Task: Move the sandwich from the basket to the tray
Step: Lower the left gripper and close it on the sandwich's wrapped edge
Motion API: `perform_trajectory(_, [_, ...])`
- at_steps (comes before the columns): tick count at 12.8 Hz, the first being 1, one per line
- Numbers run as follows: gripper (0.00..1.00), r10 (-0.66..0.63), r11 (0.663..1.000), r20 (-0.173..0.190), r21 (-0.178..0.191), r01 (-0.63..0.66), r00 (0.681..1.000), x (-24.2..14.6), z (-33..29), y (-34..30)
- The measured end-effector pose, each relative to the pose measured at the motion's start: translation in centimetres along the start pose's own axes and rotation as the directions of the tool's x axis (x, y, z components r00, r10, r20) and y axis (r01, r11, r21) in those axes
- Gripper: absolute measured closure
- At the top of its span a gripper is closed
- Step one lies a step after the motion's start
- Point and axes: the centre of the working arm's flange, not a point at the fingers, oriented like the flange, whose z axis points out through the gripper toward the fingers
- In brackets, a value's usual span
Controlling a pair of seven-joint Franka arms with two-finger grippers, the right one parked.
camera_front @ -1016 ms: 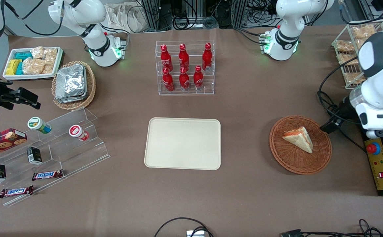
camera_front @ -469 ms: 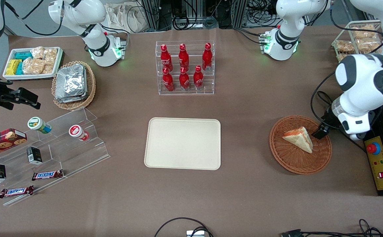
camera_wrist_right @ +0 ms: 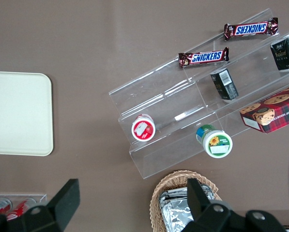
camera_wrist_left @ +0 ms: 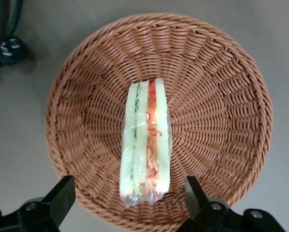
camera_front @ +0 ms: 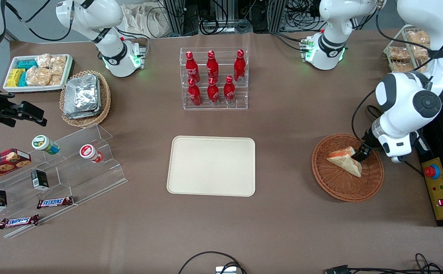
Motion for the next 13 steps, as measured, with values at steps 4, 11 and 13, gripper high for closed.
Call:
perform_trajectory(4, [0.00, -0.019, 1.000, 0.009, -0.019, 0.019, 1.000, 0.2, 4.4, 0.5])
perform_trajectory(11, [0.29, -0.053, 0.998, 0.013, -0.026, 0.054, 0.998, 0.0, 5.8, 0.7])
perform_trajectory(13, [0.51, -0.054, 0.998, 0.014, -0.026, 0.055, 0.998, -0.1, 5.8, 0.8])
